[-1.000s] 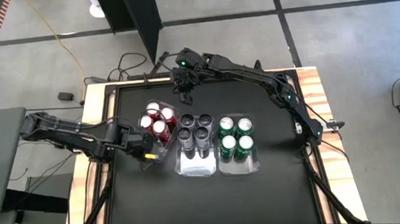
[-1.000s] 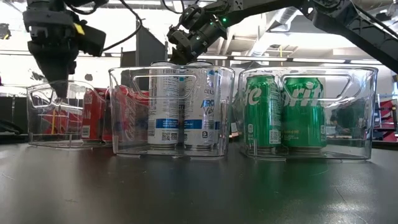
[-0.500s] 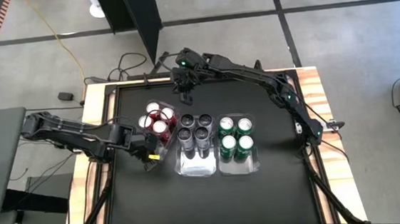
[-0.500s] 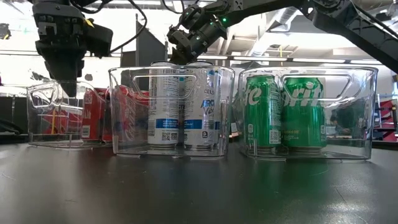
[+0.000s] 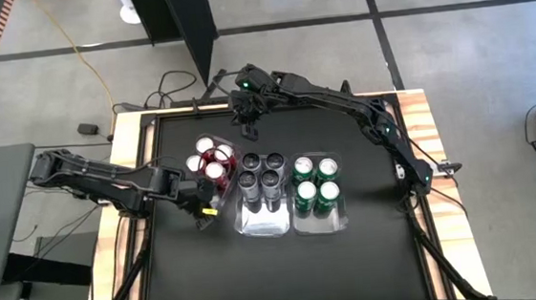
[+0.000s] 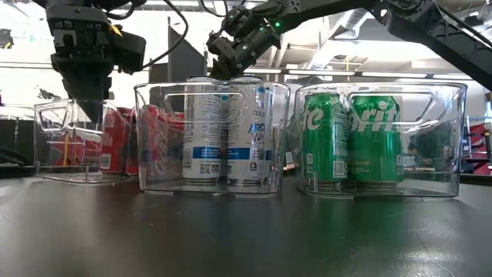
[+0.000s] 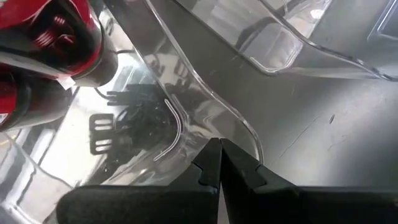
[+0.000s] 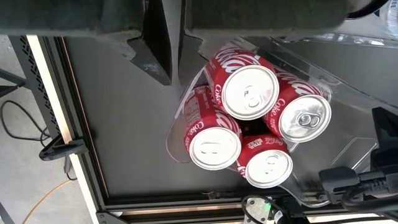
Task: Sort soda cans
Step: Adjust the left transparent bin
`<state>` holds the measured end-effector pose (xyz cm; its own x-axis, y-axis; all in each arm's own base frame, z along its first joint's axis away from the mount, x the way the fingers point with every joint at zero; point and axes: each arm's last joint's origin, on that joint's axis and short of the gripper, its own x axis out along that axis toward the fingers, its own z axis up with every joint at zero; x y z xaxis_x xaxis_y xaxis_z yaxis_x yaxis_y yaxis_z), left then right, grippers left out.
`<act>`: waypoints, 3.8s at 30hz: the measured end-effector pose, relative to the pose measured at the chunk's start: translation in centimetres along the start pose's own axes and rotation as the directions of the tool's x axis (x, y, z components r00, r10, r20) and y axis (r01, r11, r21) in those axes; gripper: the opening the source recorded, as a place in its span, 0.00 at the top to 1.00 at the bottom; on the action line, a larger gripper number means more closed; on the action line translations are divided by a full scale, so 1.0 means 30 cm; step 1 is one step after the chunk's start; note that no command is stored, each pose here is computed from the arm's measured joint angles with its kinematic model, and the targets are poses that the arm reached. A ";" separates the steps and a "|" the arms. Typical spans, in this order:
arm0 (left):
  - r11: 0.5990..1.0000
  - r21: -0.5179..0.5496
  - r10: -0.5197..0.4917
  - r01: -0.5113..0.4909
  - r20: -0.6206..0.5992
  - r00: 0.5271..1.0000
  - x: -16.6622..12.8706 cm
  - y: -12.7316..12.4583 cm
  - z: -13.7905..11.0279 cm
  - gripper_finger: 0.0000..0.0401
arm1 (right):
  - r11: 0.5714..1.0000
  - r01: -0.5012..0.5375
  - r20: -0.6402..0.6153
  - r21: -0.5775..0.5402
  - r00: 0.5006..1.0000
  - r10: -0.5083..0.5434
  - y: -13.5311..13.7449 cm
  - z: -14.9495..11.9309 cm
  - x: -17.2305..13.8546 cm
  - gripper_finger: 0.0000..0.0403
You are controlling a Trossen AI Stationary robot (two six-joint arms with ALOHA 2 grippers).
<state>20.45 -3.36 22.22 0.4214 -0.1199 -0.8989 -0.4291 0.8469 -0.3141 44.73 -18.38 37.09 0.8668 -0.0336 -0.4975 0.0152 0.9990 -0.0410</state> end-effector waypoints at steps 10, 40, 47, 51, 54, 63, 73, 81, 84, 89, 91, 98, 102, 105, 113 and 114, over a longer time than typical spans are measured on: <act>0.999 0.041 0.022 -0.024 0.039 0.999 -0.022 0.004 0.000 1.00 | 1.000 0.000 0.000 0.000 1.000 0.000 0.000 0.000 0.000 0.88; 0.768 -0.198 0.616 -0.609 -0.028 0.787 -0.225 0.177 -0.108 1.00 | 1.000 0.000 0.000 0.000 1.000 0.000 0.000 0.000 0.000 0.88; 0.734 -0.239 0.624 -0.636 -0.132 0.770 -0.183 0.224 -0.124 1.00 | 1.000 0.000 0.000 0.000 1.000 0.000 0.000 0.000 0.000 0.88; 0.764 -0.218 0.584 -0.607 -0.166 0.794 -0.145 0.239 -0.124 1.00 | 1.000 0.000 0.000 0.000 1.000 0.000 0.000 0.000 0.000 0.88; 0.798 -0.197 0.553 -0.569 -0.135 0.822 -0.138 0.232 -0.109 1.00 | 1.000 0.000 0.000 0.000 1.000 0.000 0.000 0.000 0.000 0.88; 0.872 -0.166 0.445 -0.461 -0.125 0.887 -0.125 0.214 -0.093 1.00 | 1.000 0.000 0.000 0.000 1.000 0.000 0.000 0.000 0.000 0.88; 0.934 -0.140 0.318 -0.330 -0.103 0.943 -0.113 0.191 -0.074 1.00 | 1.000 0.000 0.000 0.000 1.000 0.000 0.000 0.000 0.000 0.88; 0.965 -0.096 0.235 -0.244 -0.099 0.967 -0.106 0.166 -0.072 1.00 | 1.000 0.000 0.000 0.000 1.000 0.000 0.000 0.000 0.000 0.88; 0.966 -0.089 0.232 -0.242 -0.102 0.967 -0.106 0.163 -0.075 1.00 | 1.000 0.000 0.000 0.000 1.000 0.000 0.000 0.000 0.000 0.88; 0.970 -0.065 0.227 -0.234 -0.110 0.968 -0.128 0.163 -0.081 1.00 | 1.000 0.000 0.000 0.000 1.000 0.000 0.000 0.000 0.000 0.88; 0.971 -0.057 0.223 -0.230 -0.108 0.969 -0.150 0.158 -0.079 1.00 | 1.000 0.000 0.000 0.000 1.000 0.000 0.000 0.000 0.000 0.88; 0.973 -0.014 0.231 -0.231 -0.029 0.973 -0.259 0.137 -0.060 1.00 | 1.000 0.000 0.000 0.000 1.000 0.000 0.000 0.000 0.000 0.88; 0.946 -0.025 0.324 -0.323 0.111 0.940 -0.308 0.132 -0.034 1.00 | 1.000 0.000 0.000 0.000 1.000 0.000 0.000 0.000 0.000 0.88; 0.947 -0.015 0.321 -0.322 0.151 0.935 -0.315 0.127 -0.024 1.00 | 1.000 0.000 0.000 0.000 1.000 0.000 0.000 0.000 0.000 0.88; 0.950 -0.010 0.308 -0.311 0.185 0.933 -0.315 0.121 -0.014 1.00 | 1.000 0.000 0.000 0.000 1.000 0.000 0.000 0.000 0.000 0.88; 0.951 -0.007 0.306 -0.310 0.188 0.933 -0.315 0.120 -0.013 1.00 | 1.000 0.000 0.000 0.000 1.000 0.000 0.000 0.000 0.000 0.88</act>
<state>14.60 0.63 29.47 0.4125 0.2444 -0.8775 -0.5442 0.8387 -0.0222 44.73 -18.38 37.09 0.8668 -0.0336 -0.4975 0.0152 0.9990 -0.0410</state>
